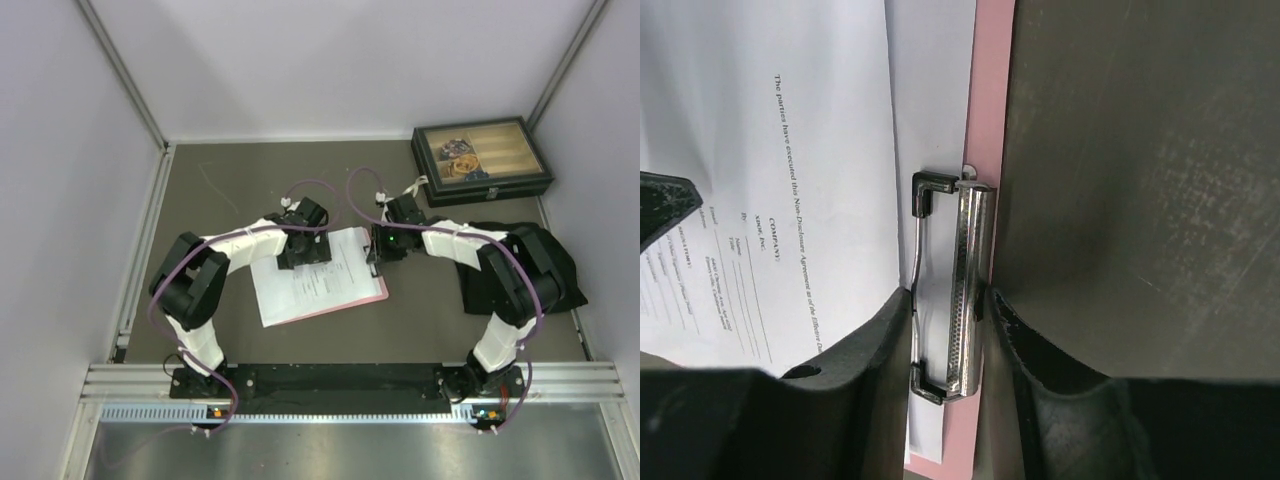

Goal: Put the files into the folder

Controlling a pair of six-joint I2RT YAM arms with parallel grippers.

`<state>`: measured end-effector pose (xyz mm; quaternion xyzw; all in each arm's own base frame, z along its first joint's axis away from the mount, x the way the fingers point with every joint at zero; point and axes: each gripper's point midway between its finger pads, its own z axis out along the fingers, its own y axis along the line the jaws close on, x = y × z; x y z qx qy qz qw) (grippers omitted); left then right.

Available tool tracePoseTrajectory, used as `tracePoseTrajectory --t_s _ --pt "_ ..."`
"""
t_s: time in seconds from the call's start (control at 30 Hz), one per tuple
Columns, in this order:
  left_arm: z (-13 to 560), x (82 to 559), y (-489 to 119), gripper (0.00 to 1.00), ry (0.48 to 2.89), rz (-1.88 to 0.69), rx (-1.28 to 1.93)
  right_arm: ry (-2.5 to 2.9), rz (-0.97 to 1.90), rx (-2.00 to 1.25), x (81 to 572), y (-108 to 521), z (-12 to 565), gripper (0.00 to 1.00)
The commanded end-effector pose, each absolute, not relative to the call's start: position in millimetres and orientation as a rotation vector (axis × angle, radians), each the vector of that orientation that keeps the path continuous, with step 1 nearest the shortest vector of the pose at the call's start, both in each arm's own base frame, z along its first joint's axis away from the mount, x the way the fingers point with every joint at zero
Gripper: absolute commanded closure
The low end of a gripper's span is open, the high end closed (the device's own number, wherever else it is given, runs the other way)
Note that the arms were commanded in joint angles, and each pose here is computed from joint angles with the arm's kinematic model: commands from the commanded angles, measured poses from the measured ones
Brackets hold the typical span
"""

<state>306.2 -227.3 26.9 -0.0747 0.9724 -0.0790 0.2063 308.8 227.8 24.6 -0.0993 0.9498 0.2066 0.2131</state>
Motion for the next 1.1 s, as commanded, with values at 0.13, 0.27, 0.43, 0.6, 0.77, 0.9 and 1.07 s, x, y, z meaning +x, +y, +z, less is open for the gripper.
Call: tracePoseTrajectory --t_s 0.13,0.27,0.43,0.6,0.77,0.9,1.07 --pt "0.9 293.2 -250.4 0.06 2.824 -0.312 -0.147 2.731 0.821 -0.29 275.2 249.5 -3.3 1.0" --pt "0.6 297.2 -257.4 0.06 2.828 -0.322 -0.123 2.735 0.783 -0.281 277.8 245.9 -6.0 1.0" --pt "30.6 302.7 -254.8 0.04 2.757 -0.335 -0.105 2.749 0.649 -0.344 282.0 239.2 -0.3 1.0" --pt "96.0 307.3 -241.7 0.02 2.629 -0.348 -0.118 2.758 0.52 -0.378 294.2 236.9 6.4 1.0" --pt "129.9 299.3 -185.4 0.02 2.574 -0.229 -0.254 2.751 0.485 -0.4 295.4 242.1 18.0 1.0" --pt "120.6 280.0 -123.9 0.02 2.58 -0.143 -0.491 2.725 0.483 -0.42 296.9 249.5 33.5 0.91" --pt "91.7 244.3 -70.6 0.02 2.545 -0.118 -0.81 2.68 0.477 -0.47 294.9 258.3 50.9 0.56"
